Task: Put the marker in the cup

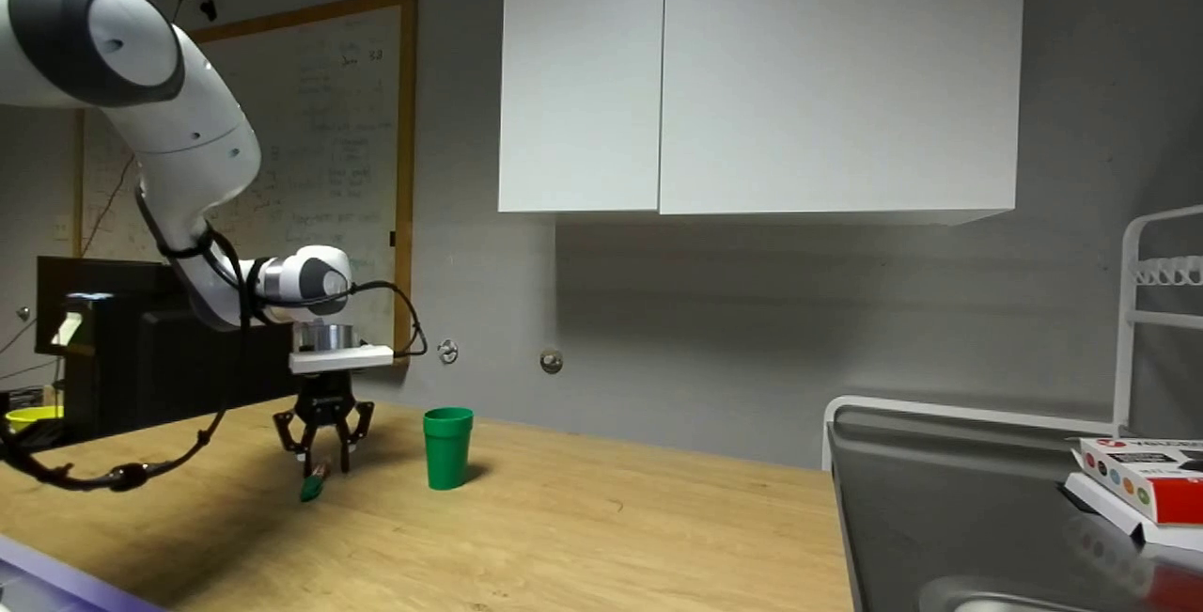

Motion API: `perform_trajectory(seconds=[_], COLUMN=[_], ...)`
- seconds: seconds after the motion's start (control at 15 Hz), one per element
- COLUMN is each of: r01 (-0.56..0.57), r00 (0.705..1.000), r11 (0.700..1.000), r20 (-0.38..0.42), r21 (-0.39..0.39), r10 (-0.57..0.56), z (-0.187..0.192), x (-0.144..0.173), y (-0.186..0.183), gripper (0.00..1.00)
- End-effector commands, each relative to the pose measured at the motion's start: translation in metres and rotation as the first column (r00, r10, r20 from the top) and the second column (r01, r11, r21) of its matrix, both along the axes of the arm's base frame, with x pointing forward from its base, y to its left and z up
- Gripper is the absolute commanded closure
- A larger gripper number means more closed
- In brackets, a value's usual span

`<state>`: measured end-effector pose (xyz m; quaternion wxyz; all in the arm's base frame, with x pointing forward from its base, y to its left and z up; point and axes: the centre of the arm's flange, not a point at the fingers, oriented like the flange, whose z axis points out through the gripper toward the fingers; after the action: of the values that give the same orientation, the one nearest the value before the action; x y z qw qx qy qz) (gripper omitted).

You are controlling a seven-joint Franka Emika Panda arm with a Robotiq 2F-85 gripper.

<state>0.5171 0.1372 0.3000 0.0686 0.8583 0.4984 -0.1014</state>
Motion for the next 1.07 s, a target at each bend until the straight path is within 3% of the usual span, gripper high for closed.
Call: perform_trajectory(seconds=[0.0,0.2,0.47,0.67,0.8,1.0], r01=[-0.022,-0.018,0.024,0.092,0.165,0.312], r00=[1.0,1.0,0.999,0.991,0.973,0.915], r11=[1.0,1.0,0.999,0.994,0.983,0.949], r20=[0.008,0.012,0.038,0.106,0.176,0.282], r21=[0.007,0.002,-0.028,-0.067,-0.079,-0.044], r10=[0.022,0.018,-0.023,-0.084,-0.149,-0.288], z=[0.003,0.007,0.021,0.049,0.074,0.112], x=[-0.005,-0.006,-0.008,-0.013,-0.014,-0.017], y=[-0.005,-0.007,-0.008,-0.013,-0.018,-0.026], gripper=[0.8,0.94,0.9,0.9,0.9,0.9])
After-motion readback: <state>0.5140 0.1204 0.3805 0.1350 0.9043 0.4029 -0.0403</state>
